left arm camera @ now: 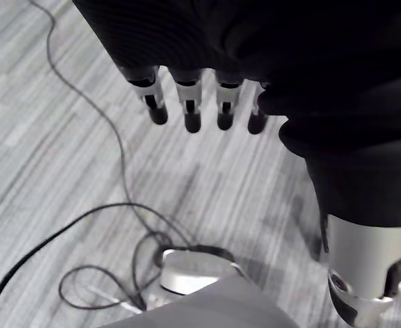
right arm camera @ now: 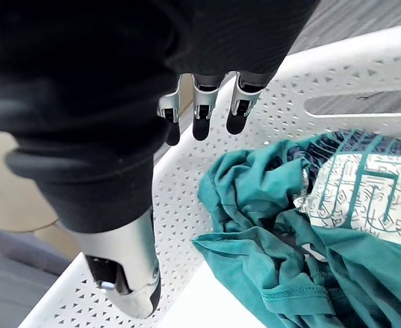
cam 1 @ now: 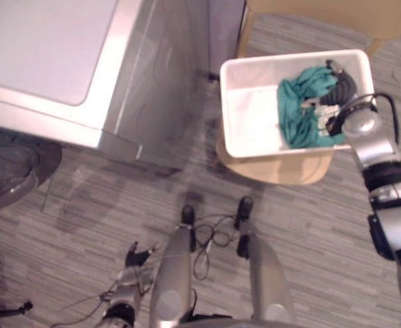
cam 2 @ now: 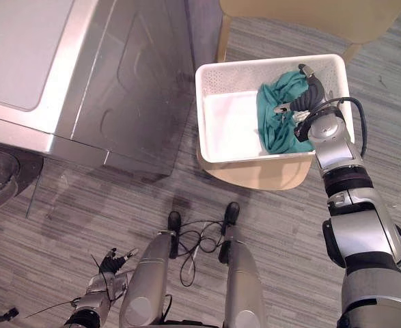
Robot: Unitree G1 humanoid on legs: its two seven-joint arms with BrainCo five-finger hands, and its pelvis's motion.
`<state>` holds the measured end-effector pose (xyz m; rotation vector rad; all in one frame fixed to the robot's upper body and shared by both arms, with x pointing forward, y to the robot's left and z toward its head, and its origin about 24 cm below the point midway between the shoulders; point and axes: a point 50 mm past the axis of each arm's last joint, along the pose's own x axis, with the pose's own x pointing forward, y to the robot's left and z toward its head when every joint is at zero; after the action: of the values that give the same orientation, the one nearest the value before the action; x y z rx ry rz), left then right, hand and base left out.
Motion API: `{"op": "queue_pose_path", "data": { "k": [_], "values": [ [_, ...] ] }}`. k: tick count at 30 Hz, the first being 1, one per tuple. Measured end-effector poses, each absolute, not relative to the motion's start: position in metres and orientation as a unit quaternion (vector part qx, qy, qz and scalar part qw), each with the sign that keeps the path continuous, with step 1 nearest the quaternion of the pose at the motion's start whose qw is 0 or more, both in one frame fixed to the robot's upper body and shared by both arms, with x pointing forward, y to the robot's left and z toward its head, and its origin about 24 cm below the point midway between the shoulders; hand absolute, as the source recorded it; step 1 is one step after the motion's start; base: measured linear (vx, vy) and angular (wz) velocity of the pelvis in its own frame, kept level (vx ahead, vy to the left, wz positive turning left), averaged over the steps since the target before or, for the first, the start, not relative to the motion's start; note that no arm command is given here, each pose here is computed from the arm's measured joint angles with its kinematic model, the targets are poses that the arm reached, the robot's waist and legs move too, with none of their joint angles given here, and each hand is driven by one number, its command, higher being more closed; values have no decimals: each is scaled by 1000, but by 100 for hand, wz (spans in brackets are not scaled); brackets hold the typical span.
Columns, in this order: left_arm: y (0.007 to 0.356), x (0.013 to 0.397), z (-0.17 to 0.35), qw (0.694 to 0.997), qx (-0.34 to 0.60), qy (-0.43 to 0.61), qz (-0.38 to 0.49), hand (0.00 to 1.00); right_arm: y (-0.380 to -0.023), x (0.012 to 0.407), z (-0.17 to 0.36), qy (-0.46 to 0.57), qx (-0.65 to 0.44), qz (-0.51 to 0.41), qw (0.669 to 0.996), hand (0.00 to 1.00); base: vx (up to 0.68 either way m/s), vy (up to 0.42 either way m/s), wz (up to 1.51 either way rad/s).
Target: Pick up the laundry basket with both hands and put the clothes into the washing machine.
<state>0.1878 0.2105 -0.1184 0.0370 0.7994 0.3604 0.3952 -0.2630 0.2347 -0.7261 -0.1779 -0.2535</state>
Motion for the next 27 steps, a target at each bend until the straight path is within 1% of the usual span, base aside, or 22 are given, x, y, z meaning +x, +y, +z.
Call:
{"op": "queue_pose_path", "data": {
  "k": [9, 14, 18, 20, 27],
  "values": [
    [209, 201, -109, 916, 9, 360, 176, 0, -284, 392, 232, -68, -312, -169, 932, 0, 9, -23, -4],
    [202, 216, -94, 934, -1, 312, 171, 0, -315, 379, 252, -79, -314, -232, 917, 0, -33, -4, 0],
    [198, 222, -87, 942, -8, 291, 167, 0, -326, 375, 265, -87, -293, -258, 917, 0, 0, 0, 0],
    [194, 227, -81, 949, -11, 272, 159, 0, -335, 369, 276, -97, -297, -272, 910, 0, 0, 0, 0],
    [190, 234, -72, 955, -28, 250, 157, 0, -353, 360, 283, -101, -266, -306, 909, 0, 10, 22, 5]
  ]
}}
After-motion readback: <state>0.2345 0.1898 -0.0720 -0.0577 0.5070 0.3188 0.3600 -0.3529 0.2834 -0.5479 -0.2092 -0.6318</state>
